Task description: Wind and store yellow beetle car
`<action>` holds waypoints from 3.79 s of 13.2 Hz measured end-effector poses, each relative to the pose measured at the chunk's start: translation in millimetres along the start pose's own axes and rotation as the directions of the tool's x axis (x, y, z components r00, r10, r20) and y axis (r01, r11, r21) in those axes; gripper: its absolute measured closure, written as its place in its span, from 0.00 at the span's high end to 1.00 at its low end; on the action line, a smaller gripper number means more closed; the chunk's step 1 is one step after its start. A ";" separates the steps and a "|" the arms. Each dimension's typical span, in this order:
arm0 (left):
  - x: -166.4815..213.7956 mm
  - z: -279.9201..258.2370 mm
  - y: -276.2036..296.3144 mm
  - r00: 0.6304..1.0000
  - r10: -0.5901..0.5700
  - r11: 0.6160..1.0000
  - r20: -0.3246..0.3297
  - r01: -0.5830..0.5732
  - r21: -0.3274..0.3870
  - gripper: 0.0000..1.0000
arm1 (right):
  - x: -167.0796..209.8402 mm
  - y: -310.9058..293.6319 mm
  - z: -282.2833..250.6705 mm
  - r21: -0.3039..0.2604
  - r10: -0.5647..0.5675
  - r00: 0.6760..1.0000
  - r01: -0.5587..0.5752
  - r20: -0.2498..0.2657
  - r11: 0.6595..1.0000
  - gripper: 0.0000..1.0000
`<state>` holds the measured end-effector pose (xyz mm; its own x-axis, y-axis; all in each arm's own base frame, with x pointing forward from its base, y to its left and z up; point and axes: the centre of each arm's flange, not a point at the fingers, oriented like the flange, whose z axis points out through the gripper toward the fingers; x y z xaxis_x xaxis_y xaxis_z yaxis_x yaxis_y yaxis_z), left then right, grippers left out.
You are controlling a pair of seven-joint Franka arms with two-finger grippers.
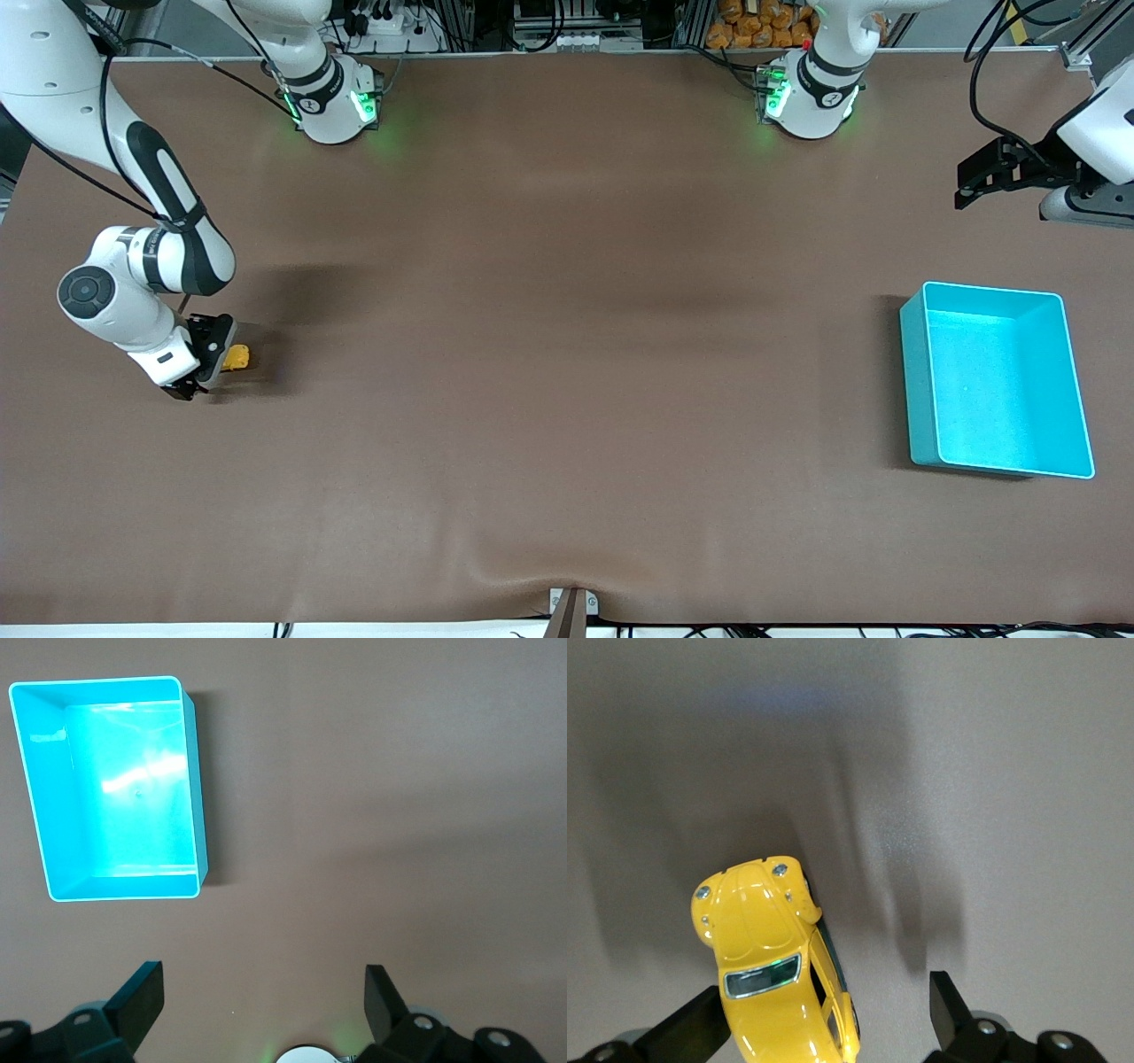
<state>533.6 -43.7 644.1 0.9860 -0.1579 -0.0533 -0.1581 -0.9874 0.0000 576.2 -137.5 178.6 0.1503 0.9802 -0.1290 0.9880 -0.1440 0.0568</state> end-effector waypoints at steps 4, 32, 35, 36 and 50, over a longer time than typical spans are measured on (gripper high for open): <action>0.0 0.0 -0.2 1.000 0.000 1.000 0.000 0.000 0.000 1.00 | -0.2 13.5 -17.1 0.046 -0.001 1.000 0.001 0.015 0.999 1.00; 0.0 0.0 -0.1 1.000 0.000 1.000 0.000 0.000 0.000 1.00 | -35.2 51.1 -151.6 0.242 0.202 0.977 -0.180 -0.072 0.954 1.00; 0.0 0.0 -0.5 1.000 -0.001 1.000 0.000 0.001 0.000 1.00 | -15.0 61.6 -186.0 0.258 0.291 0.955 -0.267 -0.062 0.929 1.00; -0.1 0.0 -0.8 1.000 -0.001 1.000 0.000 0.001 0.000 1.00 | -8.5 63.2 -193.2 0.262 0.325 0.944 -0.298 -0.063 0.918 1.00; 0.7 -17.6 37.6 0.999 0.010 0.998 -0.039 -0.012 -0.054 1.00 | 39.8 8.4 -374.7 0.222 0.823 0.561 -0.817 0.091 0.533 1.00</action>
<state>529.2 -81.1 661.6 0.9856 -0.1683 -0.0142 -0.1673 -0.9844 0.0542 576.6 -48.8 544.9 0.9006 0.4191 -0.1152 0.4116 -0.9075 -0.0837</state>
